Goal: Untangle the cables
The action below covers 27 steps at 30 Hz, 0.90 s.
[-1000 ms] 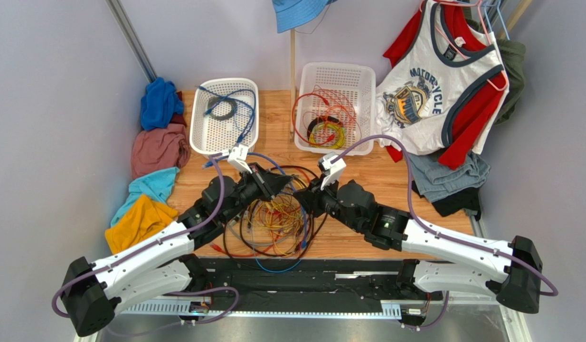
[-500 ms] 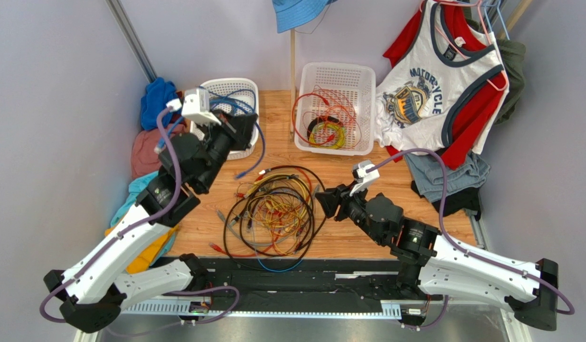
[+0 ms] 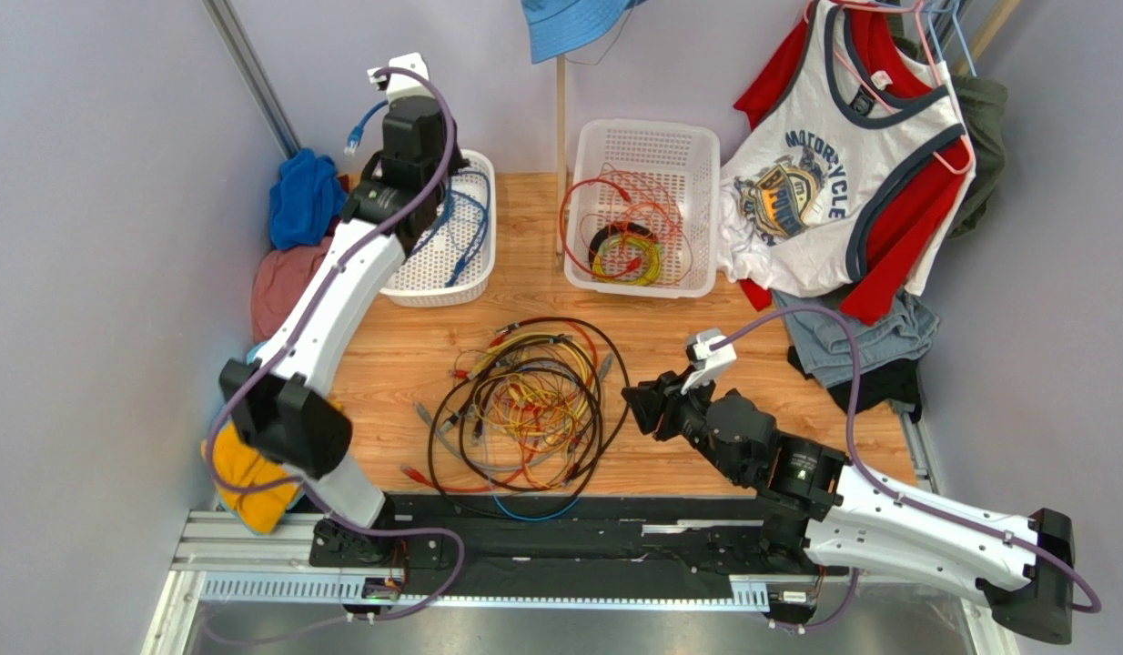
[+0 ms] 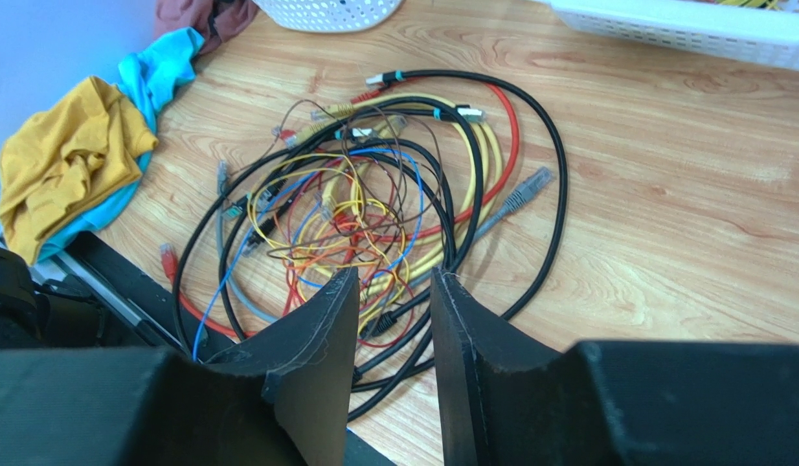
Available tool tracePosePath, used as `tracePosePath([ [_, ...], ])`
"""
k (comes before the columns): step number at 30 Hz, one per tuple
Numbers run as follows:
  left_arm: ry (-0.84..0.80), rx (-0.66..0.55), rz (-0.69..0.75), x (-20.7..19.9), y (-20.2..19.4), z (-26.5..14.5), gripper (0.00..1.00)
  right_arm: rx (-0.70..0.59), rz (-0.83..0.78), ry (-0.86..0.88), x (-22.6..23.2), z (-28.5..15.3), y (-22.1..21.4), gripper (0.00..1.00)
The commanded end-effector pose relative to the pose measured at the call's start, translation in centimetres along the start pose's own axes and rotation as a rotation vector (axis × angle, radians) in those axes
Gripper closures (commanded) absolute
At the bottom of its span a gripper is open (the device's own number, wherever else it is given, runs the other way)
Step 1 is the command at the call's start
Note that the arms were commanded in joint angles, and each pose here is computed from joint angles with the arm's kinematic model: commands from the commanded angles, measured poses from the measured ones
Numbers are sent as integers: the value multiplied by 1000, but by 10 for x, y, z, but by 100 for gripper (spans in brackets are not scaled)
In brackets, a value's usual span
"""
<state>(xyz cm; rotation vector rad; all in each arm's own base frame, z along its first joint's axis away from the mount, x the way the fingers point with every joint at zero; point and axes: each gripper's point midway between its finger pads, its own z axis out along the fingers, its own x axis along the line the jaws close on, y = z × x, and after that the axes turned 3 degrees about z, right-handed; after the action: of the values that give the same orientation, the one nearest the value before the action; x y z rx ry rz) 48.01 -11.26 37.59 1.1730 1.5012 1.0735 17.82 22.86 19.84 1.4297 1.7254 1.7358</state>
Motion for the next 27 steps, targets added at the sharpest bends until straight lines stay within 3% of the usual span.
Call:
tracePosePath([
  [1,-22,66,-21,4,-23,56,100,9,8,-5,-1,0,-4,64],
  [6,-16,136,-41,4,-56,112,100,21,-15,-32,-5,5,-9,64],
  [7,9,196,-28,11,-83,127,100,23,-22,-37,-6,7,-10,64],
  [8,4,190,-37,10,-75,133,100,17,-22,-37,-5,8,-9,64],
  [9,33,269,-43,19,-101,141,75,26,-31,-44,-6,10,-12,64],
  [11,73,269,-88,24,-91,142,43,26,-45,-51,-6,12,-11,64],
  [12,88,253,-93,27,-82,138,34,29,-50,-54,-6,14,-11,65],
  [13,94,243,-94,30,-78,133,2,26,-54,-56,-6,14,-10,65],
  [14,96,218,-102,31,-68,128,1,23,-51,-54,-5,14,-8,65],
  [15,82,136,-123,30,-33,112,1,19,-51,-52,-5,14,-8,65],
  [17,86,110,-132,35,-24,95,1,15,-44,-46,-4,13,-6,65],
  [18,53,48,-158,31,8,70,1,16,-41,-44,-4,13,-7,66],
  [20,30,61,-154,29,0,49,1,5,-26,-40,-4,10,-4,66],
  [21,-29,-7,-166,16,26,17,1,2,-25,-40,-5,9,-4,66],
  [22,-43,36,-140,13,-2,9,1,-3,-22,-42,-6,6,-1,66],
  [24,-117,-39,-147,-3,13,-40,1,-20,-27,-49,-8,1,6,62],
  [25,-118,17,-119,-3,-24,-47,1,-39,-32,-45,-7,-5,16,59],
  [27,-166,-3,-154,-11,-28,-90,1,-72,-50,-66,-11,-11,31,57],
])
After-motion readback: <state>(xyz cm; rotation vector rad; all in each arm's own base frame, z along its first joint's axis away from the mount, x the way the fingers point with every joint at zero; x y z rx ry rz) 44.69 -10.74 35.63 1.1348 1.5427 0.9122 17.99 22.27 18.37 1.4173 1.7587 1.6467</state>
